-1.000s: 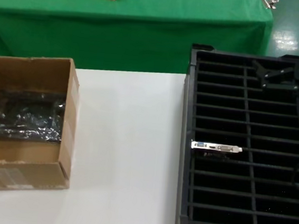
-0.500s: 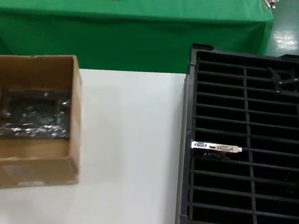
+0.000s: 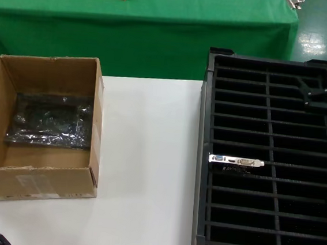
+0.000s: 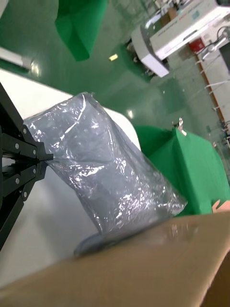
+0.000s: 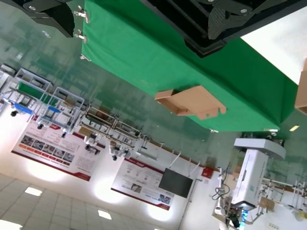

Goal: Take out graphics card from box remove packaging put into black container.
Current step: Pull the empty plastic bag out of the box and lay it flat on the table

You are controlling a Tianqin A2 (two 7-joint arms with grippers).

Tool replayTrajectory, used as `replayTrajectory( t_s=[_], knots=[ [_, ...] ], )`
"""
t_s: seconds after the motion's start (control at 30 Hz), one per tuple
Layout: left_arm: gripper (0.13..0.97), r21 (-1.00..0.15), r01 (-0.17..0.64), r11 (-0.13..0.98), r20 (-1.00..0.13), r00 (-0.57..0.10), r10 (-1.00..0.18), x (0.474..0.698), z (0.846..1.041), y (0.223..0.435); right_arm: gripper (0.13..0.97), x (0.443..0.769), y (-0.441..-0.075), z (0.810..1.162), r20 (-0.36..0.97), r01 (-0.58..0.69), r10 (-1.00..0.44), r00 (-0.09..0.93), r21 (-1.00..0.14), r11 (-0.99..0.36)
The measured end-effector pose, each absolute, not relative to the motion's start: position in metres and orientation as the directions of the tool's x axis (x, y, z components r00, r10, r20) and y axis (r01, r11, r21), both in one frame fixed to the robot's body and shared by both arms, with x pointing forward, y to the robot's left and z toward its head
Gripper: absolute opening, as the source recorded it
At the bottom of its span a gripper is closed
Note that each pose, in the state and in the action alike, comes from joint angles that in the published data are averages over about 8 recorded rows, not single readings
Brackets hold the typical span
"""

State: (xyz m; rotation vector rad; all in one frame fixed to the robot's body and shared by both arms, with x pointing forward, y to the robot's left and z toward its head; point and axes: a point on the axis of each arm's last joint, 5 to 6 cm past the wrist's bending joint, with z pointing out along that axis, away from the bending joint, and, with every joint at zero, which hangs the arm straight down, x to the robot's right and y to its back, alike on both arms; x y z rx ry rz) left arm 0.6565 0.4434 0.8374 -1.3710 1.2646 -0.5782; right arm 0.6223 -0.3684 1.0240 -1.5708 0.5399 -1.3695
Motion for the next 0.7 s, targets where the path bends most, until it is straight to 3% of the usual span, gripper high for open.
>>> replayTrajectory(
  t_s=[0.3, 0.7],
  knots=[
    [0.139, -0.905, -0.358, 0.231, -0.359, 0.348, -0.866, 0.649, 0.838, 0.458, 0.966, 0.630, -0.367, 1.018, 0.512, 0.245, -0.806, 0.297, -0.857, -0.454],
    [0.139, -0.894, -0.364, 0.263, -0.389, 0.336, -0.858, 0.645, 0.836, 0.461, 0.966, 0.628, -0.366, 1.010, 0.509, 0.245, -0.804, 0.308, -0.859, -0.450]
  ],
)
